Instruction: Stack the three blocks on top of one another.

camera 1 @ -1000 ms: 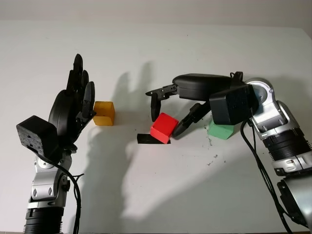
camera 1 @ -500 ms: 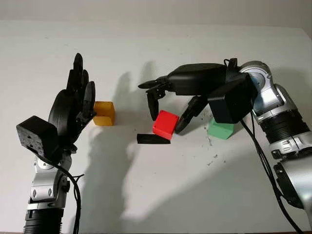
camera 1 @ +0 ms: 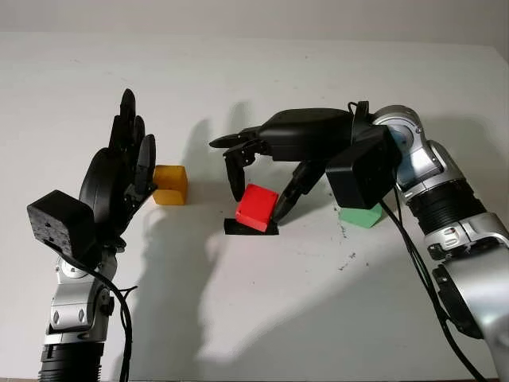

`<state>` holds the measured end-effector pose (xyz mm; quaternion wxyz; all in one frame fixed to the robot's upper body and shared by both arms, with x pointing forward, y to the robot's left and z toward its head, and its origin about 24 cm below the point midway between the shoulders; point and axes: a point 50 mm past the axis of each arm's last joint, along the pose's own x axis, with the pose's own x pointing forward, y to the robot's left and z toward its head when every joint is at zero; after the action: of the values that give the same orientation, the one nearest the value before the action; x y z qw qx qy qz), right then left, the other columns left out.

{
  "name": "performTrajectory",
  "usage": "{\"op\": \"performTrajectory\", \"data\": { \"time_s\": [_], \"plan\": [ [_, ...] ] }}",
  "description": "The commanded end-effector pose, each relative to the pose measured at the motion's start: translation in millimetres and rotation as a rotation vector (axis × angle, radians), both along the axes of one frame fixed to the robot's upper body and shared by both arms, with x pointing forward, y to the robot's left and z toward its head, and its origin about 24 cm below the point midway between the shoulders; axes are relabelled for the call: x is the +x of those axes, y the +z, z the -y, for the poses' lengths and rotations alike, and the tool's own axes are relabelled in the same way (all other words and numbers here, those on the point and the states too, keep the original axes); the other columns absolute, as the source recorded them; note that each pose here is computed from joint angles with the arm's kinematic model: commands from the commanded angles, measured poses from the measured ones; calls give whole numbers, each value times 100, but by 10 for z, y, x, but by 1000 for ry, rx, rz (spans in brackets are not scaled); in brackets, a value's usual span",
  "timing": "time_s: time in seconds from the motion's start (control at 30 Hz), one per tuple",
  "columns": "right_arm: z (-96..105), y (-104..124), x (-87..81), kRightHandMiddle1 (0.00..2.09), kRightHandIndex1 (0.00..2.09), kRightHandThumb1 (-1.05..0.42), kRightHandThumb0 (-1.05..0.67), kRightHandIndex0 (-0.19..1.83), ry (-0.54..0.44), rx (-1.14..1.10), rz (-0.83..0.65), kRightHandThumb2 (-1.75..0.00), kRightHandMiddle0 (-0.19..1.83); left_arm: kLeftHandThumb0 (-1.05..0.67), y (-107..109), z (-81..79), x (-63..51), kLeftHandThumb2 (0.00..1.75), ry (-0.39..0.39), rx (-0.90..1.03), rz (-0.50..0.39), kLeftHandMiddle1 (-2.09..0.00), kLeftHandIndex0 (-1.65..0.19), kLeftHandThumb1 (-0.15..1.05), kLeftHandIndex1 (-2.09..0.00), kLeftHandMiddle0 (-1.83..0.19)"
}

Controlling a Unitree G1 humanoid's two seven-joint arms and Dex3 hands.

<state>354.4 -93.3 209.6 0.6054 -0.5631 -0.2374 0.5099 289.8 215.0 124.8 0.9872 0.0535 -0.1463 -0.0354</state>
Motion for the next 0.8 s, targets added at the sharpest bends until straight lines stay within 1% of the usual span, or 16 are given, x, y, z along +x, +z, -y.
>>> {"op": "performTrajectory", "data": {
  "time_s": [0.0, 0.17, 0.43, 0.77],
  "plan": [
    [-44, 64, 4, 145, 5, -99, -43, 10, 17, 4, 30, -6, 35, -75, 1, 6, -28, 61, 3, 7, 7, 0, 19, 105, 0, 19],
    [-64, 37, 5, 148, 6, -98, -46, 12, 32, 0, 55, -5, 38, -76, -1, 1, -32, 60, -1, 2, 7, 0, 19, 105, 0, 19],
    [-54, -19, 23, 150, 6, -97, -46, 12, 37, -6, 56, -5, 39, -75, 4, 6, -36, 60, 0, -4, 9, 0, 19, 105, 0, 19],
    [-54, -35, 31, 147, 6, -96, -47, 12, 38, -16, 82, -5, 39, -74, 4, 9, -35, 61, -1, -12, 6, 0, 19, 105, 0, 19]
  ]
}}
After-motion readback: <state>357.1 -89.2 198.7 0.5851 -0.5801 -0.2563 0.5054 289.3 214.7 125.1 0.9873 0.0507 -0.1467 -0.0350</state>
